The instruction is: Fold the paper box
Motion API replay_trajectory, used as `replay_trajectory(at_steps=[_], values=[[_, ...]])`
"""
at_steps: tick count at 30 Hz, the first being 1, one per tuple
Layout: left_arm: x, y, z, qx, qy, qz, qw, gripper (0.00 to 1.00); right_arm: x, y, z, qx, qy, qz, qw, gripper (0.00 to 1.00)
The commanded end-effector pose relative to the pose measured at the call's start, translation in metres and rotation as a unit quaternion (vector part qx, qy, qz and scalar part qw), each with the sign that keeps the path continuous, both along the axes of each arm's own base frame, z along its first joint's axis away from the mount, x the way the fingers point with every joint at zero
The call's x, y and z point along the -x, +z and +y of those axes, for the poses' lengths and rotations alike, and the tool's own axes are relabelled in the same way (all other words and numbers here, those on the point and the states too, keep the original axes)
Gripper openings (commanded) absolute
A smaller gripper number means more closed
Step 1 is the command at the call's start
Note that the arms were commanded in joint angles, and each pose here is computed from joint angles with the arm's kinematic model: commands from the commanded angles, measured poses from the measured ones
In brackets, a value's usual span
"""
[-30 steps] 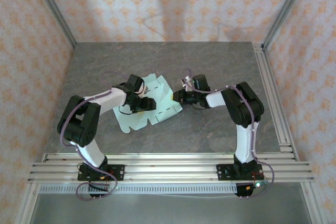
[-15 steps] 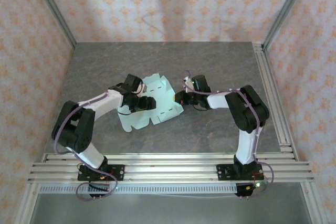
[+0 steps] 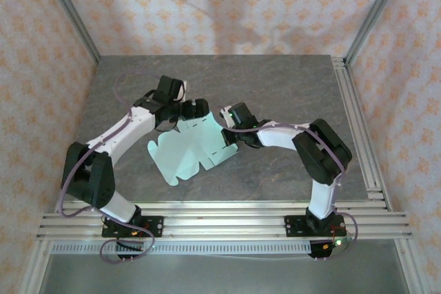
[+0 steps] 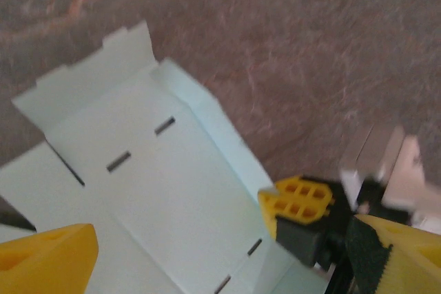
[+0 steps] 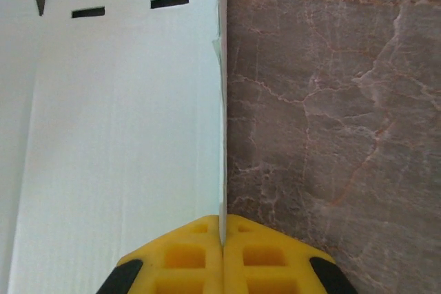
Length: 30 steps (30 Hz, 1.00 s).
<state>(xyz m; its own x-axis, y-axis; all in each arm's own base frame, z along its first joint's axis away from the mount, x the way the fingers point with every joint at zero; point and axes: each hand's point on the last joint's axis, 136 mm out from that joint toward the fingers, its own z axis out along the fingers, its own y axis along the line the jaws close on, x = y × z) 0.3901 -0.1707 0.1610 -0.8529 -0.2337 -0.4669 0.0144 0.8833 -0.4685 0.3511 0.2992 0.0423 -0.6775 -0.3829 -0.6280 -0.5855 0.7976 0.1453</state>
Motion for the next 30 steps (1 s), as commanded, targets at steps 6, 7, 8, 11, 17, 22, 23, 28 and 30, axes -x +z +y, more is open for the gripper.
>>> replay_trajectory(at_steps=[6, 7, 8, 11, 17, 22, 23, 28, 30], values=[[-0.047, 0.003, 0.008, -0.011, 0.024, 0.019, 0.999, 0.83, -0.009, 0.026, -0.009, 0.047, 0.009, -0.107, 0.993, 0.0], [-0.052, 0.003, 0.006, -0.01, 0.021, 0.024, 0.999, 0.81, -0.007, 0.026, -0.008, 0.048, 0.014, -0.114, 0.992, 0.0], [-0.056, 0.004, 0.005, -0.011, 0.017, 0.025, 0.999, 0.8, -0.006, 0.026, -0.007, 0.047, 0.016, -0.118, 0.992, 0.0], [-0.068, 0.006, -0.001, -0.01, 0.007, 0.029, 0.999, 0.78, -0.003, 0.025, -0.004, 0.045, 0.026, -0.125, 0.991, 0.0], [-0.083, -0.007, -0.018, -0.02, -0.028, 0.052, 0.998, 0.76, -0.001, 0.023, 0.0, 0.05, 0.036, -0.131, 0.989, 0.0], [-0.091, -0.019, -0.03, -0.028, -0.045, 0.069, 0.996, 0.74, -0.001, 0.023, -0.002, 0.055, 0.035, -0.136, 0.989, 0.0], [-0.091, -0.02, -0.032, -0.029, -0.048, 0.072, 0.996, 0.74, -0.001, 0.024, -0.002, 0.057, 0.034, -0.137, 0.988, 0.0], [-0.09, -0.036, -0.042, -0.033, -0.064, 0.092, 0.993, 0.73, -0.003, 0.024, -0.003, 0.06, 0.031, -0.135, 0.988, 0.0], [-0.088, -0.042, -0.045, -0.035, -0.068, 0.098, 0.992, 0.73, -0.003, 0.023, -0.003, 0.062, 0.029, -0.134, 0.989, 0.0]])
